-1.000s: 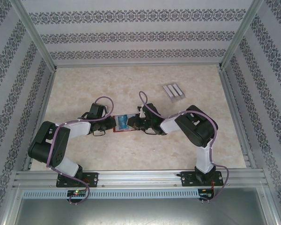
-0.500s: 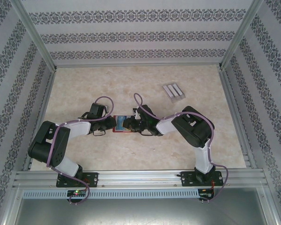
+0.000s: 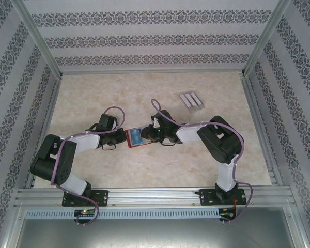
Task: Put the credit cards into the card holder
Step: Insert the credit card into the card slot.
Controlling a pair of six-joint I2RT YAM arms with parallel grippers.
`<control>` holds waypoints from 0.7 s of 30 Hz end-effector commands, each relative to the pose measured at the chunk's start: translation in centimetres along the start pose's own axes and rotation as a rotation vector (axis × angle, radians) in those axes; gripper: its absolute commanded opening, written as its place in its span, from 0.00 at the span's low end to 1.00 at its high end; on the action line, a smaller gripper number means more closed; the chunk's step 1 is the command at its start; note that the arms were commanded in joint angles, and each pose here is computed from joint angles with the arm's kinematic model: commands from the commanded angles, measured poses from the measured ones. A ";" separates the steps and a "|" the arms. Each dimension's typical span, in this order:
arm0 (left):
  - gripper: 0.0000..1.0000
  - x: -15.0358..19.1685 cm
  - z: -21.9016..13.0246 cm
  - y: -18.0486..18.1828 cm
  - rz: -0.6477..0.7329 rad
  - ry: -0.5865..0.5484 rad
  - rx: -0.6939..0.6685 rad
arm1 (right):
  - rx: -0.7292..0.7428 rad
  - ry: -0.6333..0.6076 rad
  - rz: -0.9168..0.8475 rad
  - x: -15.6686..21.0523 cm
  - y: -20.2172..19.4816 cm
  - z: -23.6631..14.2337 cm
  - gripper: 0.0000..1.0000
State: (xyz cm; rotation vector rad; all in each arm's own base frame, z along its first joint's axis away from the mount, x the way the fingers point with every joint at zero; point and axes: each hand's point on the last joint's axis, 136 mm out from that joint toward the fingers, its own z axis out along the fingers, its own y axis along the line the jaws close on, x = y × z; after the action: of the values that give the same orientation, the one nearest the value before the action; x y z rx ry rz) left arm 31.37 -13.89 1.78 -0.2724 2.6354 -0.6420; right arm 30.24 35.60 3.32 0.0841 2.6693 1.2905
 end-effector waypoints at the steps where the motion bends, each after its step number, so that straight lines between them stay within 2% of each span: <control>1: 0.11 0.8 0.3 0.0 -0.001 0.041 -0.007 | 0.040 0.022 -0.030 -0.1 -0.7 0.5 0.23; 9: 0.09 1.0 1.0 0.2 -0.004 0.059 -0.010 | 0.032 0.060 -0.061 0.0 -0.6 1.8 0.08; 21: 0.06 1.2 1.4 0.6 0.003 0.084 -0.034 | 0.051 0.171 -0.211 2.1 1.2 2.6 0.05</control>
State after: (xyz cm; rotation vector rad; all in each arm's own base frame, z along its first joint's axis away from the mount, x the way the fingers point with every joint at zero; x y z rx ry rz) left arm 31.88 -14.15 1.64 -0.2756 2.6554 -0.6445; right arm 30.39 37.16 2.51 -0.1485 2.7359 1.1949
